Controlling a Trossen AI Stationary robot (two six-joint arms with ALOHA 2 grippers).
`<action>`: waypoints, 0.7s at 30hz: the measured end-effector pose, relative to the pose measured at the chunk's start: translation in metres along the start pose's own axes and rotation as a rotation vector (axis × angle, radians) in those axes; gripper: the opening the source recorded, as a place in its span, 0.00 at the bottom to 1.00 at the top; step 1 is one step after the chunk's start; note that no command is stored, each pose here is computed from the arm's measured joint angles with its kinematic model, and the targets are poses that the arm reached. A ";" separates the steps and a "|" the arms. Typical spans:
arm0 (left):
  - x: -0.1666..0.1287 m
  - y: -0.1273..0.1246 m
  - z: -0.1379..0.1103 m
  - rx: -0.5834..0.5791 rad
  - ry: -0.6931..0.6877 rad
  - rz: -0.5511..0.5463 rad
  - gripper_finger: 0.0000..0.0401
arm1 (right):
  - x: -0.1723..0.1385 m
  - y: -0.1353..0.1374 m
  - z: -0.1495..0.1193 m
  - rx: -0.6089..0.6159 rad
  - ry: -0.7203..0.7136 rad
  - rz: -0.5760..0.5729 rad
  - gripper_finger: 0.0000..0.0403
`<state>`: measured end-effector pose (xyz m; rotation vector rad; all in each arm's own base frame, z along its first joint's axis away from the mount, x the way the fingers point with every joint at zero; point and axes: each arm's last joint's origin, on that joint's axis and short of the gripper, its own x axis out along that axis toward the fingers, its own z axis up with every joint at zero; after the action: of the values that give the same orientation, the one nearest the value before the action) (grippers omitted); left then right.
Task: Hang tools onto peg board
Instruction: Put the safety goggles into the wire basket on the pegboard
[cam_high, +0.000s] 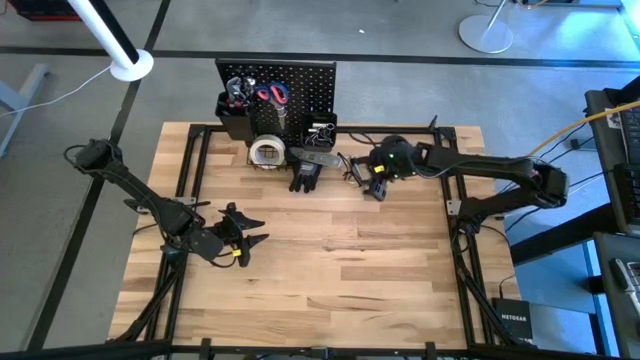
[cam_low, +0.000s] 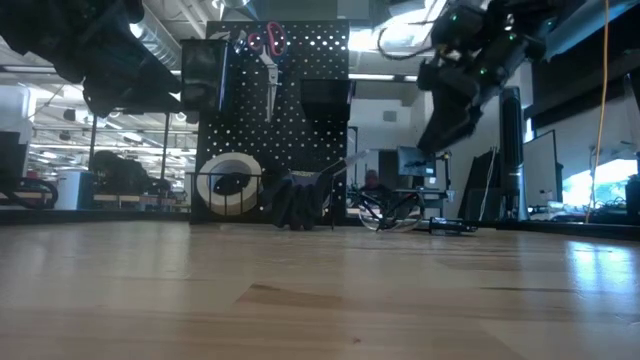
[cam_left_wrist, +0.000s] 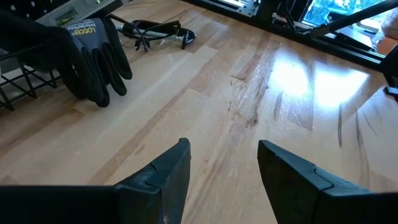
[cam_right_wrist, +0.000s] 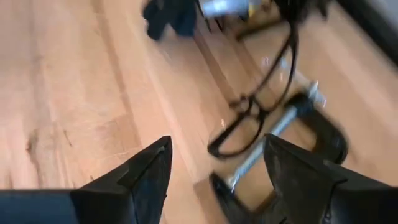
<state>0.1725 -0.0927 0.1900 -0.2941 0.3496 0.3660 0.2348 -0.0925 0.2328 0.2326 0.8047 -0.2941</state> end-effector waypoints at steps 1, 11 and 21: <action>0.000 0.000 0.000 -0.003 0.000 0.000 0.44 | 0.003 0.000 -0.002 0.035 0.023 -0.004 0.63; 0.000 0.000 0.000 -0.004 0.001 0.000 0.44 | 0.037 0.002 -0.016 0.168 0.181 -0.077 0.63; 0.000 0.000 0.000 -0.004 0.000 0.000 0.44 | 0.053 0.017 -0.020 0.121 0.179 -0.194 0.63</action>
<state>0.1725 -0.0926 0.1900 -0.2977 0.3492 0.3668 0.2621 -0.0798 0.1821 0.2983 0.9901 -0.5113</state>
